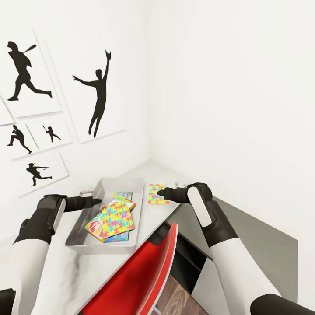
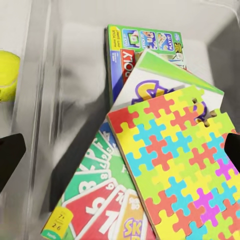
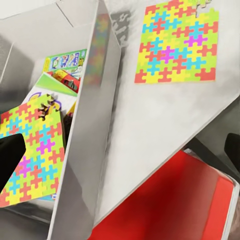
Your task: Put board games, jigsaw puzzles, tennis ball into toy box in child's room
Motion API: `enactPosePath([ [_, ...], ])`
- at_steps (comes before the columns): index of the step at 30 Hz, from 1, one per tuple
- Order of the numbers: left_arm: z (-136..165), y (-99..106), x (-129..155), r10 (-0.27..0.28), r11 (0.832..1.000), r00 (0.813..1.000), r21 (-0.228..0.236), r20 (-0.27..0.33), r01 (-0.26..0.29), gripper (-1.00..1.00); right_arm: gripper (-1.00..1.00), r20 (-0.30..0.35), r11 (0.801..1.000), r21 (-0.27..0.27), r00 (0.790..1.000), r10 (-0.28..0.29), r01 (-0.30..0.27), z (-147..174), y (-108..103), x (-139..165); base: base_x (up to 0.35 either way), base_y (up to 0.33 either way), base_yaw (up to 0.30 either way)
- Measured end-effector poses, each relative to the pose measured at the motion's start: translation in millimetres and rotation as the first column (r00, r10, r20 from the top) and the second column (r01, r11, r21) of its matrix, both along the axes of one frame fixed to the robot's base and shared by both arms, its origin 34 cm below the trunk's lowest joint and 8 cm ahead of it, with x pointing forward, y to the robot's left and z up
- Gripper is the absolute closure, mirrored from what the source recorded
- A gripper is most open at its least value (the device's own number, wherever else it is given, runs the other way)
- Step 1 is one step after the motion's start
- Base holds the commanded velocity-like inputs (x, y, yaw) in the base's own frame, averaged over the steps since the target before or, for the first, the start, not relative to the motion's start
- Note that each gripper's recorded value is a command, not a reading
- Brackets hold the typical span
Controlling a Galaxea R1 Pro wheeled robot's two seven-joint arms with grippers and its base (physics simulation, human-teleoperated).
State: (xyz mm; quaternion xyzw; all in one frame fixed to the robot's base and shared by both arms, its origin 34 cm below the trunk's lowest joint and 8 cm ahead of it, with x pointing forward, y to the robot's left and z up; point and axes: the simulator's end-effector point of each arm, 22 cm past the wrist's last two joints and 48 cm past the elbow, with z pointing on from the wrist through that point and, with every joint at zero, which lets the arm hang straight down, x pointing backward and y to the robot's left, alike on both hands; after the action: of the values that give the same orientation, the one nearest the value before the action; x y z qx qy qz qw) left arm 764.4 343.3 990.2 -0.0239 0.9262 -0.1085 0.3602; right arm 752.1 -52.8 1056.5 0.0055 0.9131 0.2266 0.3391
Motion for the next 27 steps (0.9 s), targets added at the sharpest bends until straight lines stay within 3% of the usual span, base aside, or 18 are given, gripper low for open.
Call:
enactPosePath([
  [16,21.4,5.3,5.6,0.005,1.000,0.999,0.014,0.041,-0.005,-1.00,-1.00,0.002,1.000,0.000,1.000,0.000,0.000,1.3,0.0,-0.1,0.000,0.003,0.000],
  [27,22.5,7.4,5.5,0.007,1.000,0.999,0.019,0.042,-0.008,-1.00,-1.00,0.003,1.000,0.001,1.000,-0.001,0.001,1.5,0.0,0.1,0.000,0.107,0.000],
])
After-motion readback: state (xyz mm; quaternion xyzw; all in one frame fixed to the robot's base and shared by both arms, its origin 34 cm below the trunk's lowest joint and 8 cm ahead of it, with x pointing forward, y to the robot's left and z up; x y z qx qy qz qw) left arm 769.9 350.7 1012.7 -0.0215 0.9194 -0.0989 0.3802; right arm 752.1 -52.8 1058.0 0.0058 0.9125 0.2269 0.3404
